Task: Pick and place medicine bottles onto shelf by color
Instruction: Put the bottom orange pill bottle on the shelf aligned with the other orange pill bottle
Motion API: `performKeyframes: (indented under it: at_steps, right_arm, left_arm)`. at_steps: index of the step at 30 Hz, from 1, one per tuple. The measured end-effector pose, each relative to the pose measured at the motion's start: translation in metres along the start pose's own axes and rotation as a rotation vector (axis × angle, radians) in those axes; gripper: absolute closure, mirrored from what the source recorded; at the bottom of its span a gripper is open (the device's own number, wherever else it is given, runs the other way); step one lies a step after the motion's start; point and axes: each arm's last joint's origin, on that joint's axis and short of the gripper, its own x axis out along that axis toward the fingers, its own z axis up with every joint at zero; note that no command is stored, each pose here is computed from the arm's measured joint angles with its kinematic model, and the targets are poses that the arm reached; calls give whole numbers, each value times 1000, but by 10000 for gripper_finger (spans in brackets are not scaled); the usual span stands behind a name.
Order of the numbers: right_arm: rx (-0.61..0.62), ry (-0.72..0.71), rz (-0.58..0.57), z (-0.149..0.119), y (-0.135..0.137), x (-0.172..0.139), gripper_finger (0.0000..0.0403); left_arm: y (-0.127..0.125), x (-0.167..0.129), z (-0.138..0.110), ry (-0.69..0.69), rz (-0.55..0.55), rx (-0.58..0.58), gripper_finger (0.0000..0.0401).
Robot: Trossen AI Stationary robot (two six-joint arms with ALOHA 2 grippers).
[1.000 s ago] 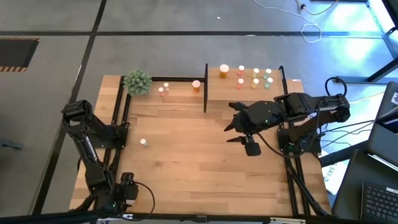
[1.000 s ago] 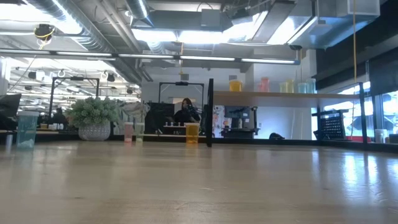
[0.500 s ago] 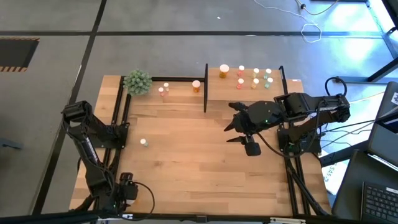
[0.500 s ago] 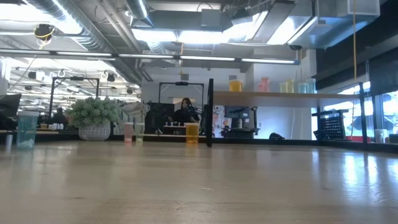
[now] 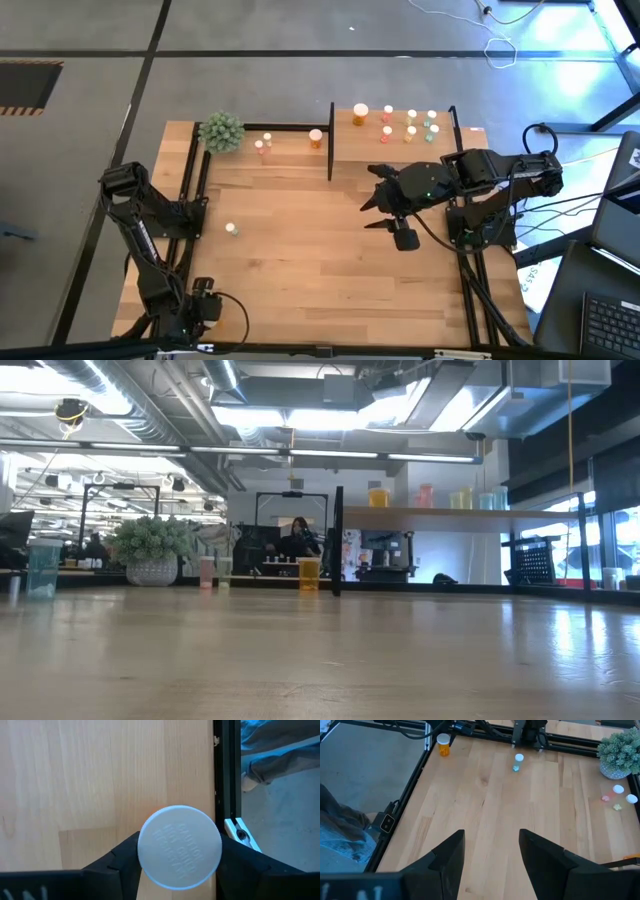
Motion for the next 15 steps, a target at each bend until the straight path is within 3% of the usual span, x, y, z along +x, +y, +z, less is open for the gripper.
performKeyframes:
  at_steps: [15]
  right_arm:
    - [-3, 1, 0, 0, 0, 0, 212]
  left_arm:
    - [12, -2, 28, -44, 7, -255, 201]
